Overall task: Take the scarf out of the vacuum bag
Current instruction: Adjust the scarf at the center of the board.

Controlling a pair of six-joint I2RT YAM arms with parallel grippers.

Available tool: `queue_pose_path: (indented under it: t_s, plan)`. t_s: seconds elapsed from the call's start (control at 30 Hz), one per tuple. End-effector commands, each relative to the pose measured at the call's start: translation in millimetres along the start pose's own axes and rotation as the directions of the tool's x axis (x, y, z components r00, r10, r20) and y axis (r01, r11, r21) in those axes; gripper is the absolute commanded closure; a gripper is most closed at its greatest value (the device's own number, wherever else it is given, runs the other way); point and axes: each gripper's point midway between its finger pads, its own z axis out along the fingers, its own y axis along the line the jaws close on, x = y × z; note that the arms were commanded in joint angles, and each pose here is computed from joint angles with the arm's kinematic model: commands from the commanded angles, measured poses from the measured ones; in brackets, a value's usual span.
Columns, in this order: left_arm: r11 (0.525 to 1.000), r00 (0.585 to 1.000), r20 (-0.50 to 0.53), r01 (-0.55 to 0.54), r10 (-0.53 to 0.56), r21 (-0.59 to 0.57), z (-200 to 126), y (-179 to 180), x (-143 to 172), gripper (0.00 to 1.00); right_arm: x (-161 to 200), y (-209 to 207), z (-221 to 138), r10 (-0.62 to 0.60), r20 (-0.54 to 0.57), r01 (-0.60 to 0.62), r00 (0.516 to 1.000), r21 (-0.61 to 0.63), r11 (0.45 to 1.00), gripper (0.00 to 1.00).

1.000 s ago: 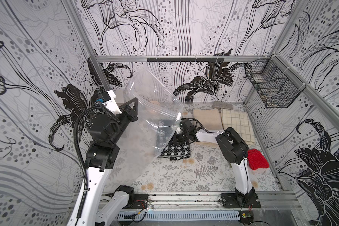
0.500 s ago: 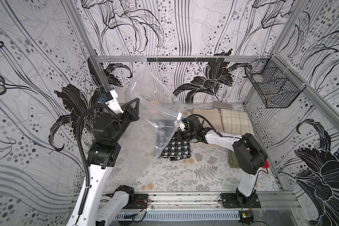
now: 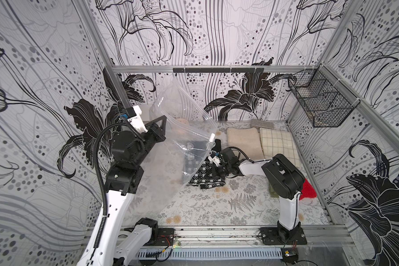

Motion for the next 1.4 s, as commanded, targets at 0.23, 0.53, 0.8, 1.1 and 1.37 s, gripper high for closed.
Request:
queue_pose_path:
  t_s: [0.23, 0.53, 0.8, 1.1, 1.37]
  plan:
    - [0.997, 0.999, 0.017, -0.036, 0.035, 0.069, -2.3, -10.7, -1.7, 1.00, -60.2, 50.4, -47.5, -0.098, 0.087, 0.102, 0.991, -0.044, 0.994, 1.00]
    - [0.997, 0.999, 0.025, -0.049, 0.048, 0.054, -7.2, -10.4, -4.3, 1.00, -84.3, -6.6, -12.4, 0.014, 0.073, -0.011, 0.997, -0.049, 0.999, 1.00]
    - [0.998, 0.999, 0.022, -0.050, 0.049, 0.046, -7.4, -7.2, -1.5, 1.00, -83.5, -17.0, -4.2, 0.024, 0.059, -0.022, 0.998, -0.039, 0.999, 1.00]
    - [0.997, 0.999, 0.022, -0.037, 0.036, 0.061, -5.9, -6.7, 1.9, 1.00, -115.3, 33.3, -33.8, -0.075, 0.128, 0.082, 0.989, -0.048, 0.995, 1.00]
    - [0.997, 0.999, 0.011, -0.044, 0.044, 0.068, -4.5, -8.1, 3.0, 1.00, -140.5, -8.5, 4.0, -0.029, 0.085, 0.031, 0.996, -0.029, 0.999, 1.00]
